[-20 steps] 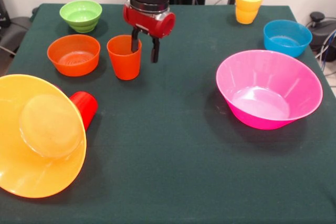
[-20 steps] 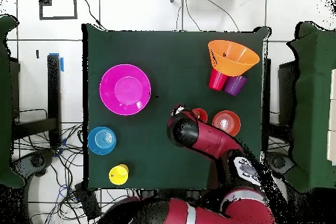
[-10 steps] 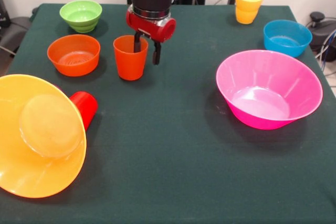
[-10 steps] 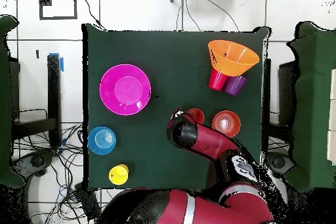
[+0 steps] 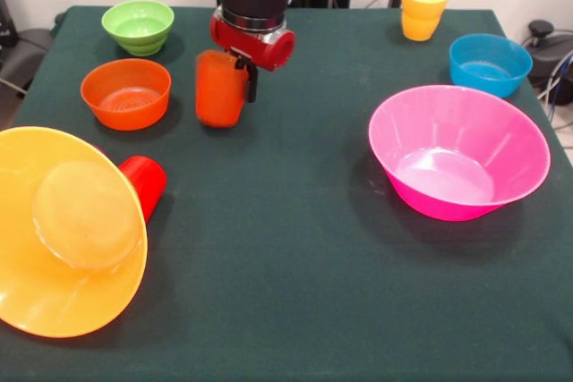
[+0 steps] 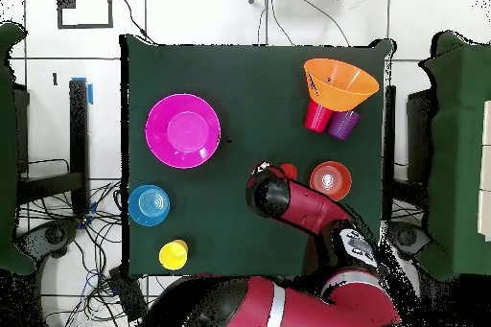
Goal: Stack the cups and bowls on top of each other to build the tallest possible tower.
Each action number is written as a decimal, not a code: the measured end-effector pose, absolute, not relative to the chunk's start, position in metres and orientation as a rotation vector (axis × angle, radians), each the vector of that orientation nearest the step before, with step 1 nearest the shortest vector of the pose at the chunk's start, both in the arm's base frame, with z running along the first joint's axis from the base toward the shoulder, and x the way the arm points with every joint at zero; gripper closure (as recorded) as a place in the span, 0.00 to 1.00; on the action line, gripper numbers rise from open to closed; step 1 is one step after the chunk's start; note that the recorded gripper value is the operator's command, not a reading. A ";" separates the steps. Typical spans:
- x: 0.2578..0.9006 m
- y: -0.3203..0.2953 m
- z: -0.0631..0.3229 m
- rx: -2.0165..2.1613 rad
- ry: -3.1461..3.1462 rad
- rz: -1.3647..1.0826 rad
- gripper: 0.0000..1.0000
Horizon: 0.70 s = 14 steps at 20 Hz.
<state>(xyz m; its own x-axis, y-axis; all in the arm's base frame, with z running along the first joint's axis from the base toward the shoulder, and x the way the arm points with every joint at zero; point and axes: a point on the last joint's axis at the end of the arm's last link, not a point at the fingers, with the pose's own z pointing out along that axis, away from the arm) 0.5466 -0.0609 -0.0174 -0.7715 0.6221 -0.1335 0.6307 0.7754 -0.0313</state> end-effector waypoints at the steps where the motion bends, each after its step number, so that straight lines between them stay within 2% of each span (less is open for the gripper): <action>1: 0.547 -0.063 -0.016 1.011 2.846 -0.118 1.00; 10: 0.547 -0.068 -0.013 1.016 2.839 -0.127 1.00; 14: 0.557 -0.071 0.002 1.006 2.809 -0.125 1.00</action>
